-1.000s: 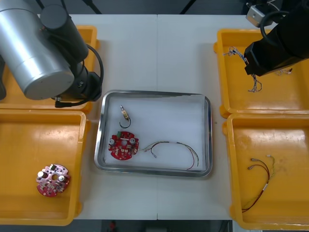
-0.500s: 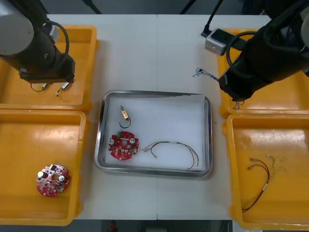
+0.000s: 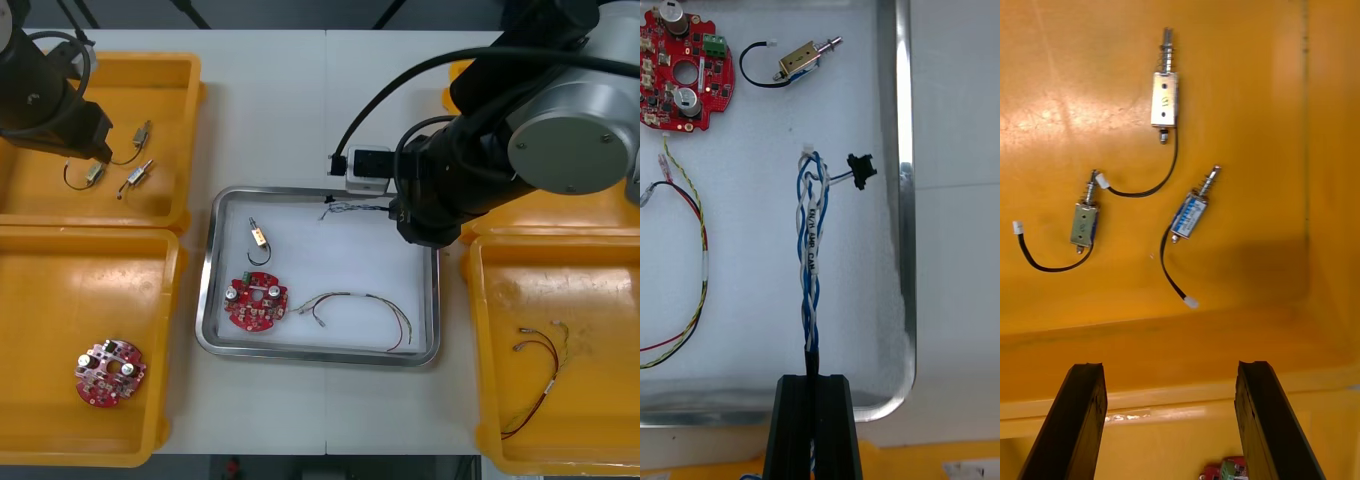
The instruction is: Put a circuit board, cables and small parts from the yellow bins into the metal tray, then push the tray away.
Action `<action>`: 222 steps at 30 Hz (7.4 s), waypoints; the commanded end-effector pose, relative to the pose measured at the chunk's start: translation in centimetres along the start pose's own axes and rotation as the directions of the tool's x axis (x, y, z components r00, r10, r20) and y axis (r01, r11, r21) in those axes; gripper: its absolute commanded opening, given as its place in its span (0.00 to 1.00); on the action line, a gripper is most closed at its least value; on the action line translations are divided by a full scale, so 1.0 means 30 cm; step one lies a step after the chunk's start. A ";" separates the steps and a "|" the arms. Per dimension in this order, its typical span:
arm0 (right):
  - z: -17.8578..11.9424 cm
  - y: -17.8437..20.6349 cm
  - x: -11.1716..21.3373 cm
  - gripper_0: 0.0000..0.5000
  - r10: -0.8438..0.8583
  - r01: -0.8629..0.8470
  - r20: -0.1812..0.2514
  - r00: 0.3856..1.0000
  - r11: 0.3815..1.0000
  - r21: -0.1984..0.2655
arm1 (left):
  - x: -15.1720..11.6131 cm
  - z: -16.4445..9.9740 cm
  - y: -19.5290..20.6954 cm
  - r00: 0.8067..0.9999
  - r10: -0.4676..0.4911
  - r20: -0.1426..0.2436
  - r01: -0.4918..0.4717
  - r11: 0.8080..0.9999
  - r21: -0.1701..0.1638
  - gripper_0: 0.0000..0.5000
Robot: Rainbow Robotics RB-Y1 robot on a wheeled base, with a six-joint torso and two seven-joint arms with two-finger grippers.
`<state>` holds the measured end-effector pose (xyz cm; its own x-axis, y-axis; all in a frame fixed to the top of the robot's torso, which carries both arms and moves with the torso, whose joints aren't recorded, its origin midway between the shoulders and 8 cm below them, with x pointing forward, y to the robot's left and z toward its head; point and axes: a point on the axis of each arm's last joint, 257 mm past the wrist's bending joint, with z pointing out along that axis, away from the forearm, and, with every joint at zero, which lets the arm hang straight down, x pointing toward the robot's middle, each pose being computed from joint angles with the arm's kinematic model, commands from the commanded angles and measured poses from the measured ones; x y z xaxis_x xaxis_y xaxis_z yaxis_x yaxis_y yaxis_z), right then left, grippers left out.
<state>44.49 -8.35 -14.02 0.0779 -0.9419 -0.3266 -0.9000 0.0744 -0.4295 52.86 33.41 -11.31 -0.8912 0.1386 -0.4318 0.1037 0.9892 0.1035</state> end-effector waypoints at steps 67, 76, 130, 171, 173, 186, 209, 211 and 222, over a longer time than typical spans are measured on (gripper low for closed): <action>-0.132 -0.073 0.171 1.00 0.570 -0.568 -0.113 0.814 0.821 0.056 | -0.132 0.415 0.183 0.912 0.379 0.157 -0.357 0.922 -0.149 1.00; -0.238 -0.070 0.338 1.00 0.793 -0.769 -0.132 0.595 0.609 0.194 | -0.074 0.446 0.186 0.949 0.283 0.139 -0.277 0.959 -0.058 0.48; -0.380 0.097 0.830 1.00 1.000 -0.945 0.020 -0.015 -0.020 0.327 | -0.164 -0.266 -0.128 0.989 -0.136 0.061 0.120 0.969 0.216 0.00; -0.377 0.125 0.833 1.00 0.998 -0.938 -0.011 0.067 0.067 0.341 | 0.112 0.120 -0.759 0.905 -0.424 0.041 0.422 0.905 0.057 0.00; -0.377 0.125 0.833 1.00 0.998 -0.938 -0.011 0.069 0.069 0.341 | 0.114 0.133 -0.779 0.905 -0.423 0.043 0.420 0.905 0.058 0.00; -0.380 0.119 0.839 1.00 0.997 -0.935 -0.006 0.071 0.068 0.349 | 0.166 0.189 -0.905 0.913 -0.405 0.043 0.402 0.913 0.065 0.00; -0.378 0.123 0.837 1.00 0.997 -0.936 -0.009 0.071 0.069 0.346 | 0.187 0.324 -0.975 0.916 -0.396 0.057 0.393 0.918 0.062 0.10; -0.378 0.122 0.838 1.00 0.997 -0.935 -0.008 0.070 0.069 0.347 | 0.192 0.327 -0.977 0.920 -0.388 0.060 0.385 0.921 0.058 0.26; -0.377 0.125 0.834 1.00 0.997 -0.937 -0.011 0.071 0.071 0.342 | 0.190 0.327 -0.974 0.922 -0.381 0.068 0.378 0.924 0.055 0.58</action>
<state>38.41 -34.02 -15.61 -0.9093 0.0220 -0.4156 0.0097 0.9995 0.0315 49.91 7.41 -25.00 -0.8380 -0.1972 -0.5089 -0.1882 0.9796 -0.0697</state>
